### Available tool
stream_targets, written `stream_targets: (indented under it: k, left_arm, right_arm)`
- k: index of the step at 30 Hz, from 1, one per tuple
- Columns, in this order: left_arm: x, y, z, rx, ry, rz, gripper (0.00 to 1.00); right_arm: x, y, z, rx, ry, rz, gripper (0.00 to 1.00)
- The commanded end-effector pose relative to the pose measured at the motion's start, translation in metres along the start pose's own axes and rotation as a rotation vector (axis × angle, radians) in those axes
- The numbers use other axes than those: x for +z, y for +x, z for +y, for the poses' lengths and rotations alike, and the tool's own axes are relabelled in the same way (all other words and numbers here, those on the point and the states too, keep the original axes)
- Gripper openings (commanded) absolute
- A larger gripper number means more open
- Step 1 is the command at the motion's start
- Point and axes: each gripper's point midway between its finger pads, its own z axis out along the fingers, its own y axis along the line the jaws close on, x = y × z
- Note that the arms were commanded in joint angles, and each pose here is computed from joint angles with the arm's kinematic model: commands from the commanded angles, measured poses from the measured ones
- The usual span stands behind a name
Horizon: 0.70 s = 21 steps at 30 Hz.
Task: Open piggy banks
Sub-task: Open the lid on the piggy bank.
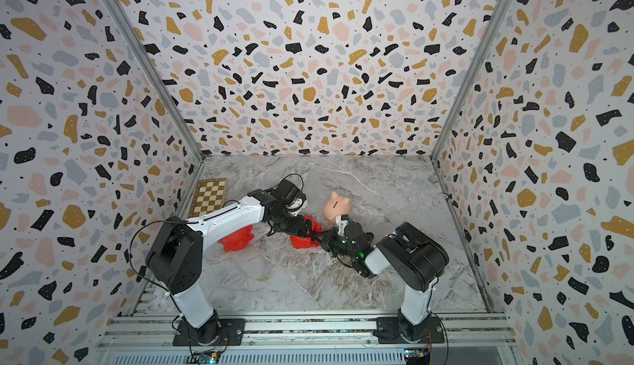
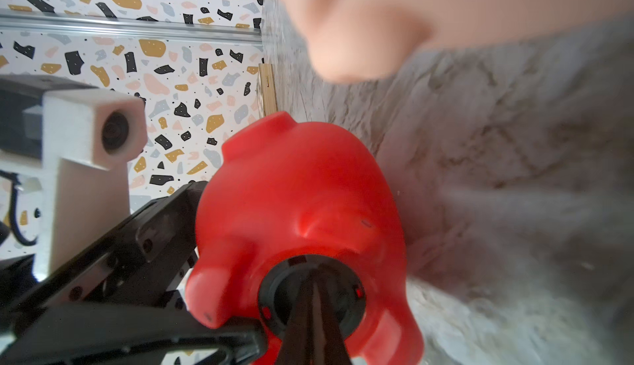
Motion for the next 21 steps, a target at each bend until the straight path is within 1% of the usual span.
stream_targets:
  k: [1, 5, 11, 16, 21]
  left_arm:
    - [0.017, 0.027, -0.008, -0.007, 0.054, 0.141, 0.91]
    - [0.013, 0.019, -0.009, -0.004, 0.053, 0.125, 0.91]
    - [0.015, 0.019, -0.004, 0.000, 0.024, 0.137, 0.91]
    - [0.021, 0.024, 0.003, -0.006, -0.002, 0.160, 0.91]
    - [0.022, 0.024, 0.007, -0.007, -0.022, 0.169, 0.91]
  right_arm:
    - [0.006, -0.001, 0.011, -0.189, 0.001, -0.008, 0.00]
    - [0.007, 0.002, 0.006, -0.210, 0.015, 0.005, 0.00]
    - [-0.004, 0.002, -0.008, -0.137, 0.026, 0.011, 0.00]
    - [-0.019, -0.009, -0.023, -0.105, 0.066, -0.005, 0.00]
    - [-0.031, -0.015, -0.021, -0.073, 0.040, -0.003, 0.00]
